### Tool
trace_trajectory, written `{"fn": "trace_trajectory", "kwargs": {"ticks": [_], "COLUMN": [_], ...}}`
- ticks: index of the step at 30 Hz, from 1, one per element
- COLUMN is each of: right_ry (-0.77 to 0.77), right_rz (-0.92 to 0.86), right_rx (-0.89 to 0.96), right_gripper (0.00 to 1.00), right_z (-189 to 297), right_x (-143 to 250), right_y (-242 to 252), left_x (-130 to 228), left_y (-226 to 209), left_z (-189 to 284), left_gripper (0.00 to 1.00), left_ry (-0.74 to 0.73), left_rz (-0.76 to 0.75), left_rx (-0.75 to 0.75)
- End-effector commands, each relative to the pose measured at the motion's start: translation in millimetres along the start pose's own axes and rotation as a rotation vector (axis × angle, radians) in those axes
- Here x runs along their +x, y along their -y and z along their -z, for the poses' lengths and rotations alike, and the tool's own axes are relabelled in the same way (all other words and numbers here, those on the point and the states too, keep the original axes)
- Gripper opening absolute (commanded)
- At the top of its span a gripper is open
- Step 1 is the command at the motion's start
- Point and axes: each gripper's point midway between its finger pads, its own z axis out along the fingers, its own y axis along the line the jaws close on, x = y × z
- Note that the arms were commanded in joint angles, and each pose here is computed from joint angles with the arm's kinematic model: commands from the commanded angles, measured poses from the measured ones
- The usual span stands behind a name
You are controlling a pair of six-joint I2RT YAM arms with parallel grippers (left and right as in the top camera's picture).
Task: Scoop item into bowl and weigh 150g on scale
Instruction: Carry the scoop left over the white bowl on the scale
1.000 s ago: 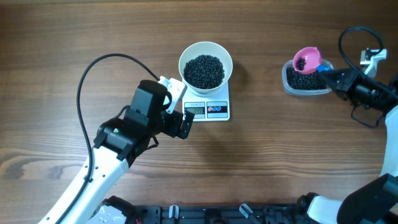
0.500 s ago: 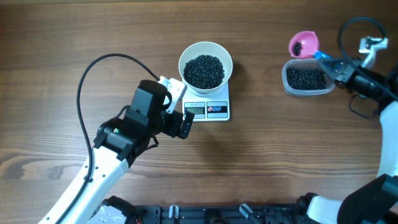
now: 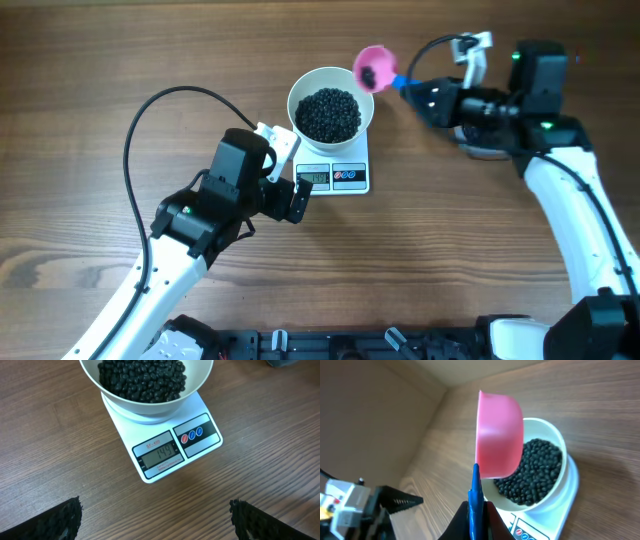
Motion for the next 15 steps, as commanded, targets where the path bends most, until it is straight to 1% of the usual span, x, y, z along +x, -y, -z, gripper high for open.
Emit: {"fn": "trace_trajectory", "kwargs": {"ticks": [1, 4, 6, 10, 13, 15], "right_ry": [0.012, -0.01, -0.02, -0.057, -0.09, -0.105], "right_rz": [0.163, 0.279, 0.29, 0.297, 0.382, 0.406], "right_rx": [0.068, 0.094, 0.123, 0.112, 0.098, 0.132], "right_gripper": [0.04, 0.04, 0.04, 0.04, 0.04, 0.04], "right_z": [-10, -20, -26, -39, -49, -55], "right_x": [-5, 2, 5, 15, 23, 26], "right_y": [-9, -13, -11, -11, -11, -4], "left_x": [-2, -2, -2, -2, -2, -2], "left_y": [2, 2, 2, 2, 2, 2], "left_z": [2, 2, 2, 2, 2, 2], "left_gripper": [1.0, 1.0, 1.0, 1.0, 1.0, 1.0], "left_ry": [0.012, 0.012, 0.012, 0.012, 0.011, 0.012], "left_rz": [-0.021, -0.021, -0.021, -0.021, -0.021, -0.021], "left_rx": [0.012, 0.012, 0.012, 0.012, 0.012, 0.012]}}
